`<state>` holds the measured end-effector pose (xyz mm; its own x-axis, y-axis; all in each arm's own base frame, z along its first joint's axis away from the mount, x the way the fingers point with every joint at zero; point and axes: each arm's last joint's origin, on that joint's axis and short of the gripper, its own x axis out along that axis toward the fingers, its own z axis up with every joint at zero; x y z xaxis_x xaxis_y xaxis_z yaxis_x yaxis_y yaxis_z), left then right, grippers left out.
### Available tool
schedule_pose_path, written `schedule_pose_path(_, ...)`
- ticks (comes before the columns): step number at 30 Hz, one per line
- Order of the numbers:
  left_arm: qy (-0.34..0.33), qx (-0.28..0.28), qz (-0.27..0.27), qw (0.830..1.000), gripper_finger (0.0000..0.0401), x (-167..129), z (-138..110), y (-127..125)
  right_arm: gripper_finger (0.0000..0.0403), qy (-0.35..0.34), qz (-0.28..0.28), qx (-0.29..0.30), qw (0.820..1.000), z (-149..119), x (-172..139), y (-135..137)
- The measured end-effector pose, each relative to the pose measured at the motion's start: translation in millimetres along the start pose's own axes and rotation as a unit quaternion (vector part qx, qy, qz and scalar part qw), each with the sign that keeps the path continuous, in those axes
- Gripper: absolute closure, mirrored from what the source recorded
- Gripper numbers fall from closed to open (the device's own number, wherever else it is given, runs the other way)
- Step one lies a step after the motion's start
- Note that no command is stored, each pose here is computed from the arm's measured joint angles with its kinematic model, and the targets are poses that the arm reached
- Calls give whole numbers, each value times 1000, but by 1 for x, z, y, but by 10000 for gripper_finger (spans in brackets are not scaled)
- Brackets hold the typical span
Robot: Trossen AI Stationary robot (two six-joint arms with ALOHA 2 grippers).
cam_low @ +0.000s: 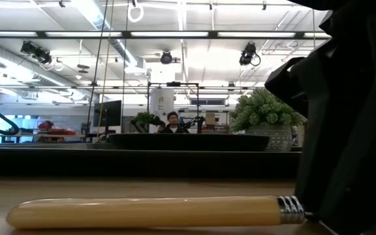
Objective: Pick and place plate/cup/fork/spoon on tray
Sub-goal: Put the orange spoon on the black tray to the left of the black plate
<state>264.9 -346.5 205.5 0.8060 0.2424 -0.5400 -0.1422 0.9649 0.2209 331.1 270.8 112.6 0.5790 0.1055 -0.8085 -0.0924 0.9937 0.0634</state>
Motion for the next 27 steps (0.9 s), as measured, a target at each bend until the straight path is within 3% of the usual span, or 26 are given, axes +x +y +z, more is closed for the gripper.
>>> schedule_pose_path(12, 0, -1, 0, 1000, 326, 0, 0, 0, 354, 19, 27, 5, 999, 1, -5, 1)
schedule_pose_path(18, -1, 0, 1, 1000, 326, 0, 0, 0, 354, 53, 22, -26, 998, 12, -54, -8)
schedule_pose_path(24, -6, -3, 11, 1000, 326, 3, 2, 2, 354, 68, -15, -122, 990, 22, -111, -26)
schedule_pose_path(27, -7, -8, 17, 1000, 326, 7, 4, 5, 354, 116, -31, -197, 973, 18, -126, -41)
